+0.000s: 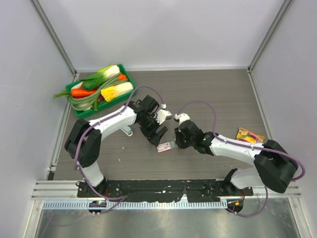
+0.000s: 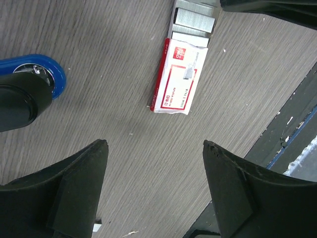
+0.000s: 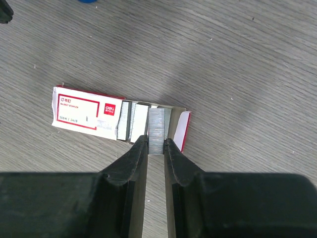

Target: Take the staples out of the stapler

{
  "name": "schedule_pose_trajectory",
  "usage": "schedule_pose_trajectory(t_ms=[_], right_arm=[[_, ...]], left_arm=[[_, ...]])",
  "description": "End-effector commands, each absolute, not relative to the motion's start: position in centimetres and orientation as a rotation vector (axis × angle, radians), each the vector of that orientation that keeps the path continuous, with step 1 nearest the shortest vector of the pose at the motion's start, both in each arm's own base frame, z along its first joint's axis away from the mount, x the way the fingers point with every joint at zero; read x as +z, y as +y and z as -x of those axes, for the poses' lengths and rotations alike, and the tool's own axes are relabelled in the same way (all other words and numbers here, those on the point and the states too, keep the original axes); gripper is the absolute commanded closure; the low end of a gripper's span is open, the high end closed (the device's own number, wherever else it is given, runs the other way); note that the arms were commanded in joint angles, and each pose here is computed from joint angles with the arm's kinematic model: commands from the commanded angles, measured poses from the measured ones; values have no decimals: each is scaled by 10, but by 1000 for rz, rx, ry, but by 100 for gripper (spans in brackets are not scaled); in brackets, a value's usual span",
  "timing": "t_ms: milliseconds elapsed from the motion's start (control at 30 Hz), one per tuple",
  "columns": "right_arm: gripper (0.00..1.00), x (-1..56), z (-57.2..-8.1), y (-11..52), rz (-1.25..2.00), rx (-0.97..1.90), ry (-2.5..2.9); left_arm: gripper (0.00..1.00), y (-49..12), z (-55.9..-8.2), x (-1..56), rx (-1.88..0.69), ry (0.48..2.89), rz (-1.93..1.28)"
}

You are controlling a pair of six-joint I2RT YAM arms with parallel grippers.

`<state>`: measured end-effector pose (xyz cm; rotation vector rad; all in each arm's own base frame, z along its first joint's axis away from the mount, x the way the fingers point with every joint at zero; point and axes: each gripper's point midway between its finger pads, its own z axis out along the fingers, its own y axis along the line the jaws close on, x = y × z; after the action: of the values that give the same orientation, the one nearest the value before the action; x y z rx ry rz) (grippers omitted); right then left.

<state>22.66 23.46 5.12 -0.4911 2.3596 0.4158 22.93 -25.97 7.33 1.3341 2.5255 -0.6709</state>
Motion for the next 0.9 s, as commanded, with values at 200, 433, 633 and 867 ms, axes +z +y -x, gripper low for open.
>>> schedule_pose_trajectory(t_ms=[200, 433, 633, 867], right_arm=[[99, 61, -241, 248, 481, 417, 2308], [99, 58, -241, 246, 476, 401, 2318], [99, 57, -241, 247, 478, 405, 2322], [99, 54, -240, 248, 483, 403, 2333]], left_arm=[[21, -260, -235, 72, -657, 2506, -1322], [22, -259, -237, 73, -643, 2500, -1317], [23, -260, -238, 73, -647, 2497, -1308], [23, -260, -239, 74, -639, 2492, -1308]])
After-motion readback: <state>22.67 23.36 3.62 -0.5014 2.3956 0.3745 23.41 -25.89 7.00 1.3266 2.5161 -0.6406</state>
